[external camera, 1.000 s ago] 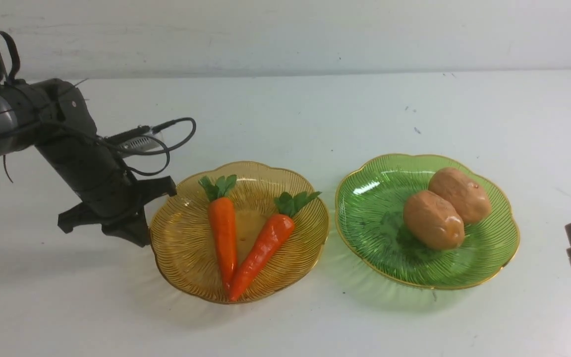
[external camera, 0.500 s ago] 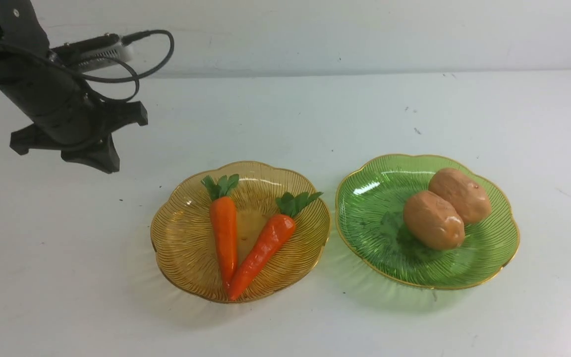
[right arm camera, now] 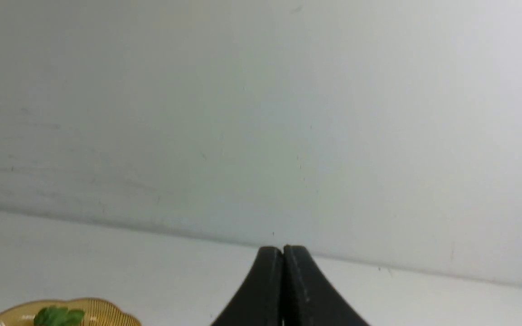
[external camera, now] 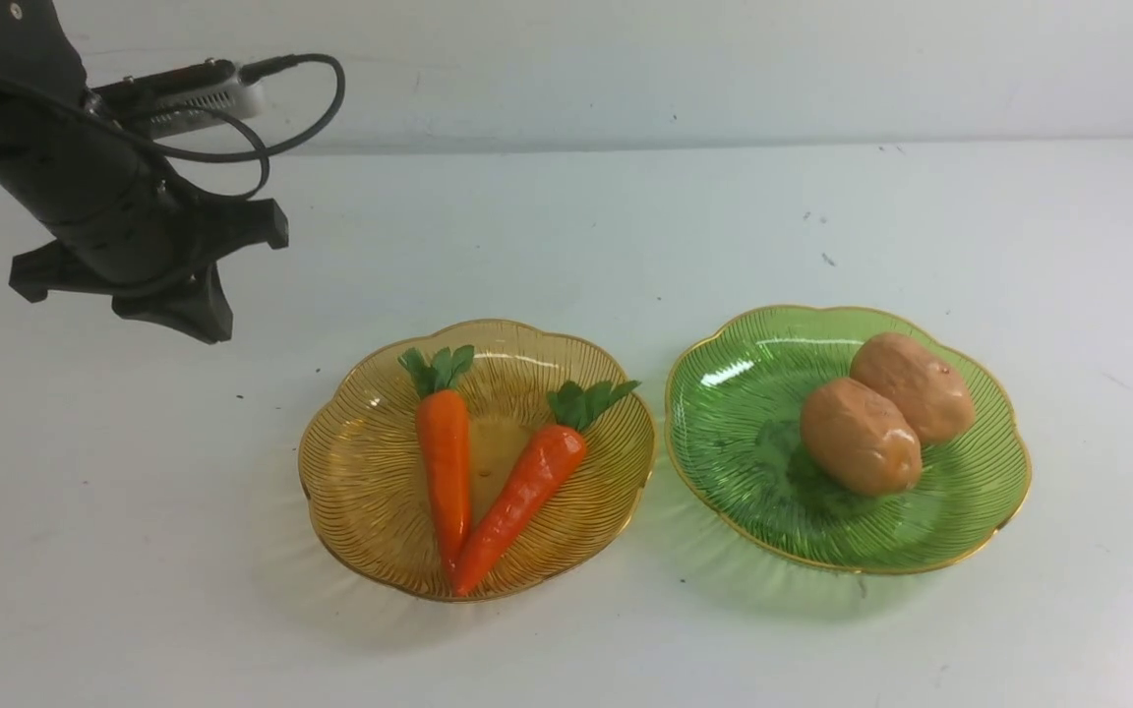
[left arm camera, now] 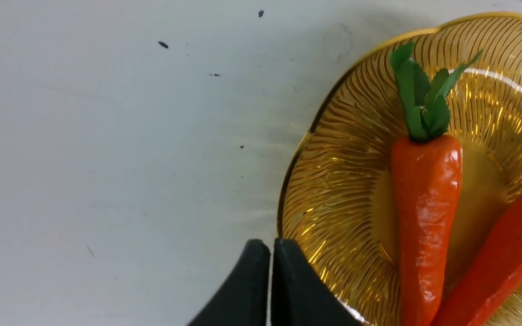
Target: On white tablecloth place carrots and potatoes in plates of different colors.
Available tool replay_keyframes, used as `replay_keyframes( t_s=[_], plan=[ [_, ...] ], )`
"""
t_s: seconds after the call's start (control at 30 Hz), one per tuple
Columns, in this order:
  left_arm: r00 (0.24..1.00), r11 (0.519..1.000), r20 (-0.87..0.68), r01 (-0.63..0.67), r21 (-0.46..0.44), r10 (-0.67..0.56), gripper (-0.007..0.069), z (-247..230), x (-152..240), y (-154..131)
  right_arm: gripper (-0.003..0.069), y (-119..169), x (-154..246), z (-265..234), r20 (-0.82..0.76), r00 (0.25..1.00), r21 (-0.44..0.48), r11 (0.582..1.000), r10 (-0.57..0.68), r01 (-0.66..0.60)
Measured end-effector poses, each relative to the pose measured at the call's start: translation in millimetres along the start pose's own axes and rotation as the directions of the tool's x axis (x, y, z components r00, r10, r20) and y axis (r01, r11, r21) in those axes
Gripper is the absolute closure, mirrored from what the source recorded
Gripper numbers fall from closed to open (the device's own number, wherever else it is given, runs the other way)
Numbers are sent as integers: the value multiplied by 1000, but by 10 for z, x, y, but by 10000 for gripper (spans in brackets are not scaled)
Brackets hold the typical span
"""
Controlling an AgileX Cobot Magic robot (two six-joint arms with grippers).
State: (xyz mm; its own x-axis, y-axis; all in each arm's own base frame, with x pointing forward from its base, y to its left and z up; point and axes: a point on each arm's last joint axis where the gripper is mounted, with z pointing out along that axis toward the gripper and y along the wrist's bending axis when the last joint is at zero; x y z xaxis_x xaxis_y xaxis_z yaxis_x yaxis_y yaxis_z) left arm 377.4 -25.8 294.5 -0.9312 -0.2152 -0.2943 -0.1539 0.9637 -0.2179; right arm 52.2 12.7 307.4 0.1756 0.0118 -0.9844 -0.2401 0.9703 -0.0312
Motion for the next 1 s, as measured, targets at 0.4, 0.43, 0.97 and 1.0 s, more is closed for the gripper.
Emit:
replay_keyframes(
  t_s=[0.4,0.43,0.97,1.0],
  plan=[
    [1000,1000,-26,0,-5,0,629,0,24,4,674,2,9,3,9,1000,-2,1000,-5,5],
    [999,1000,-36,0,-6,0,629,-1,33,6,674,2,9,3,9,1000,-2,1000,-5,5],
    [992,993,-25,-121,0,121,629,-439,198,-32,674,2,723,-62,-176,982,44,997,70,-63],
    [991,992,-15,-130,3,130,629,-481,213,-42,674,-5,781,-73,-187,980,60,996,70,-60]
  ],
)
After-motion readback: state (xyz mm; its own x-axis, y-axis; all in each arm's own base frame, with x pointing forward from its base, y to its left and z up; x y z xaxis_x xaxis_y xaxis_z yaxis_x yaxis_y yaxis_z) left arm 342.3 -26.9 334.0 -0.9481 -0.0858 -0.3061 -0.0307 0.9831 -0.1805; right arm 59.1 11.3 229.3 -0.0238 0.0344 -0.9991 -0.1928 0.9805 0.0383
